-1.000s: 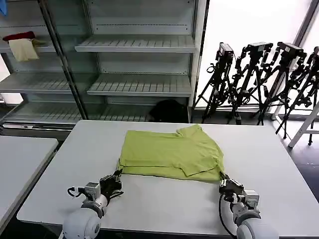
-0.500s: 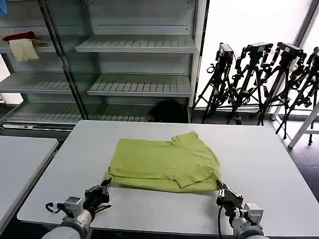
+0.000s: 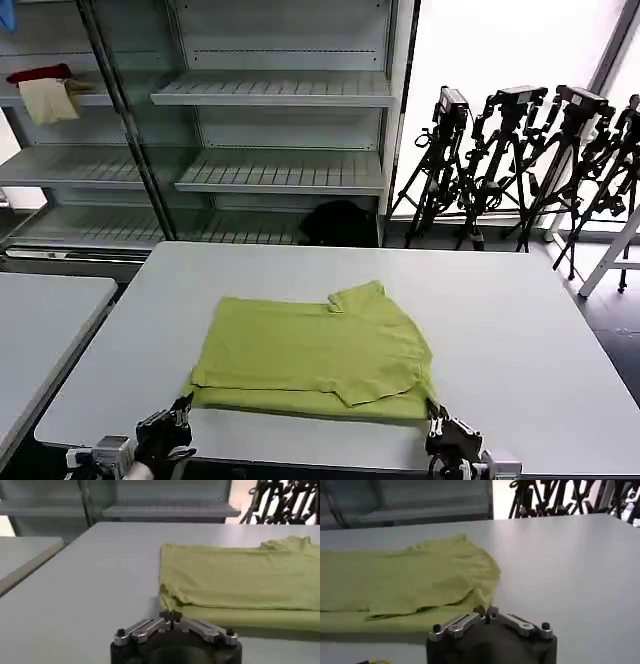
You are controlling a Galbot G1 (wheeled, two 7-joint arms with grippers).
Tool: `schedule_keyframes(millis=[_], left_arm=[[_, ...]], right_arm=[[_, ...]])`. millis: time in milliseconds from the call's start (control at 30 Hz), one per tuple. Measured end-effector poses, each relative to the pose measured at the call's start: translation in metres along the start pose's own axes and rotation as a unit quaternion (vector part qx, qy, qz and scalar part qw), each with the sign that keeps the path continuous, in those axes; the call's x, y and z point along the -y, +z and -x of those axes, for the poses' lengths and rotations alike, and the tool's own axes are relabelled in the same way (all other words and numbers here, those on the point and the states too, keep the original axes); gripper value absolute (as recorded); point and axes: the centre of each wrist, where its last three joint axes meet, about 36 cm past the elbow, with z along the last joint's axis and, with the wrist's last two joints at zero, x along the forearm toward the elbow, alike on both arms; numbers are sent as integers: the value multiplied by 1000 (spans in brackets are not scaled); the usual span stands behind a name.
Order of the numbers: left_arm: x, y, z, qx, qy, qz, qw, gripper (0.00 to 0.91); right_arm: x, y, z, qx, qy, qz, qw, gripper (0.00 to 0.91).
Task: Fold and organize the clothes.
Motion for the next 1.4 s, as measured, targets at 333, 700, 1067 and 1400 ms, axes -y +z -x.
schedule_keyframes(millis=[333,700,1067,1400], left_arm=[[-1,-7,-6,15,-50,-4,999,907],[-14,-33,14,70,-35,-2,997,907],[-41,-76,94,95,49,25,994,907],[-67,-109,160,81,71,54,993,907]], right_arm=[[0,-20,-5,40,24,6,999,907],[-4,-55,45,105,-18,-5,994,907],[-21,-94,150,122,-57,-18,991,907],[-25,-114,223,96,-55,-21,994,907]])
